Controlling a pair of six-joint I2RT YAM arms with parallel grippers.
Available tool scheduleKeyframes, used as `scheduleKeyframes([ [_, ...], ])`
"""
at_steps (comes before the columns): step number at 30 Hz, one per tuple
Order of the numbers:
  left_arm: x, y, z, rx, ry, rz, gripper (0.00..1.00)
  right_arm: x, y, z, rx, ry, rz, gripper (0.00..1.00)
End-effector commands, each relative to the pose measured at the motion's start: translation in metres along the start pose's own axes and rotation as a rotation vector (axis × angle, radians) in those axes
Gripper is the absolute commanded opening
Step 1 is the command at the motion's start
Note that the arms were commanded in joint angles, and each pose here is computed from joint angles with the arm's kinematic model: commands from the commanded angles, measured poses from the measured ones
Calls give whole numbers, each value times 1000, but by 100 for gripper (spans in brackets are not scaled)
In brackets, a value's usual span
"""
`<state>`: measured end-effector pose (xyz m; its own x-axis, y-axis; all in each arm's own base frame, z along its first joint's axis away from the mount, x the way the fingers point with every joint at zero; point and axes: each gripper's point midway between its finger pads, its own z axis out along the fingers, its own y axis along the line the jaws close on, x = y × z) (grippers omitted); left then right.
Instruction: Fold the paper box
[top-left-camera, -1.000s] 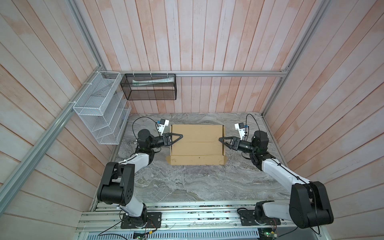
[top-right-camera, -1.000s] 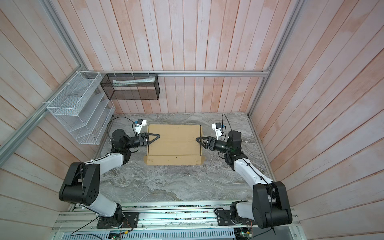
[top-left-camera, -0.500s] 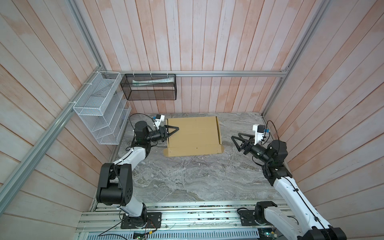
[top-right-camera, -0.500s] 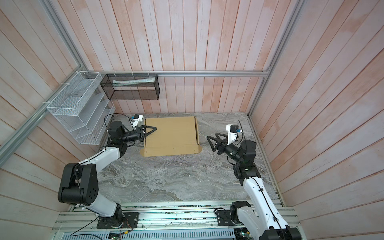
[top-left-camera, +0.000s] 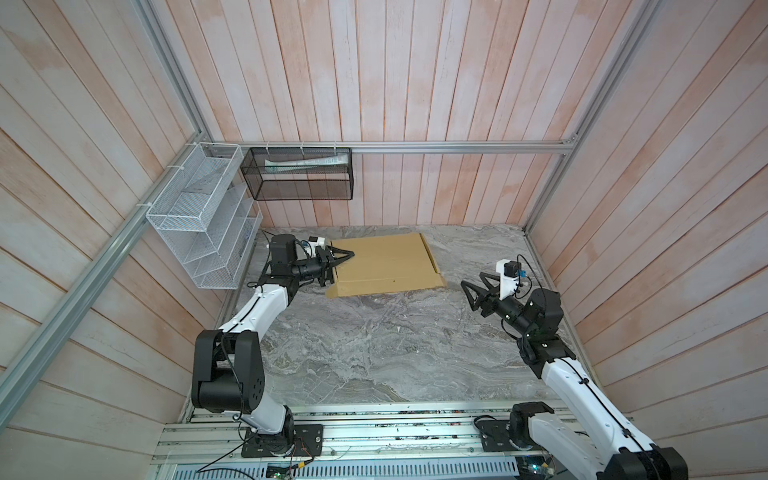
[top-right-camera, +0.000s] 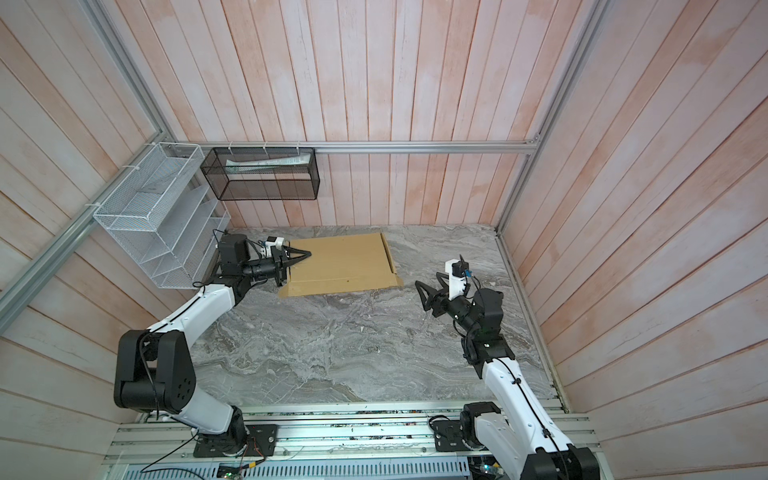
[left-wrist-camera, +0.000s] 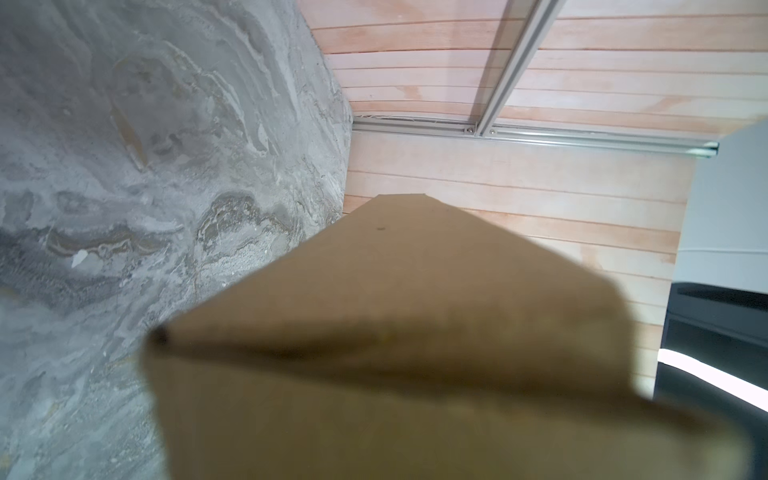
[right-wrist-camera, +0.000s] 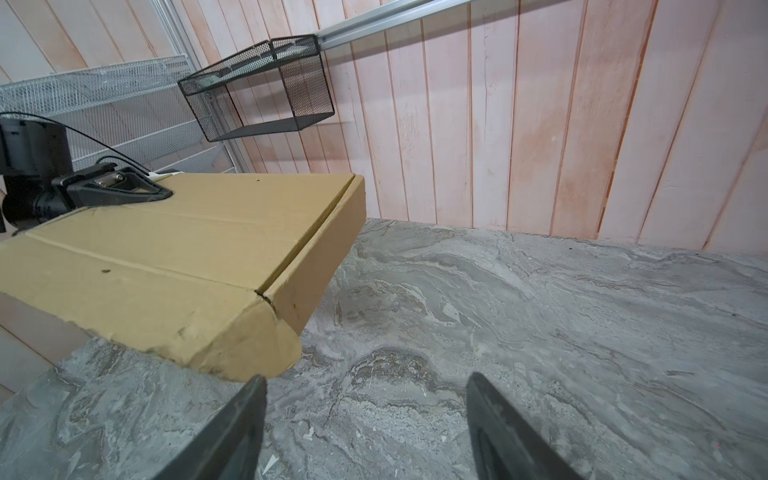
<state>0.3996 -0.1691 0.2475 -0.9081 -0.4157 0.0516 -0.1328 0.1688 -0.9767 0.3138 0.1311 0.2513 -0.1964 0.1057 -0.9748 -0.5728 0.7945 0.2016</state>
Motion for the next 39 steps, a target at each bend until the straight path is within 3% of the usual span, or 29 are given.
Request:
scheduleKeyframes([
  [1, 1, -14, -8, -27, -29, -75, 38, 6, 10, 6, 0, -16, -129, 75],
  [11, 10, -19, -15, -96, -20, -199, 38, 49, 35, 18, -66, 60, -212, 74],
  [21, 24, 7, -26, -155, -21, -457, 38, 49, 57, 7, -136, -10, -316, 73],
  [27, 34, 13, -31, -204, 24, -555, 37, 46, 71, 2, -190, -61, -362, 71],
  [32, 39, 21, -37, -254, 51, -606, 36, 48, 88, 0, -234, -70, -446, 71],
  [39, 47, 17, -47, -324, 113, -613, 34, 46, 85, 1, -201, -78, -457, 72],
])
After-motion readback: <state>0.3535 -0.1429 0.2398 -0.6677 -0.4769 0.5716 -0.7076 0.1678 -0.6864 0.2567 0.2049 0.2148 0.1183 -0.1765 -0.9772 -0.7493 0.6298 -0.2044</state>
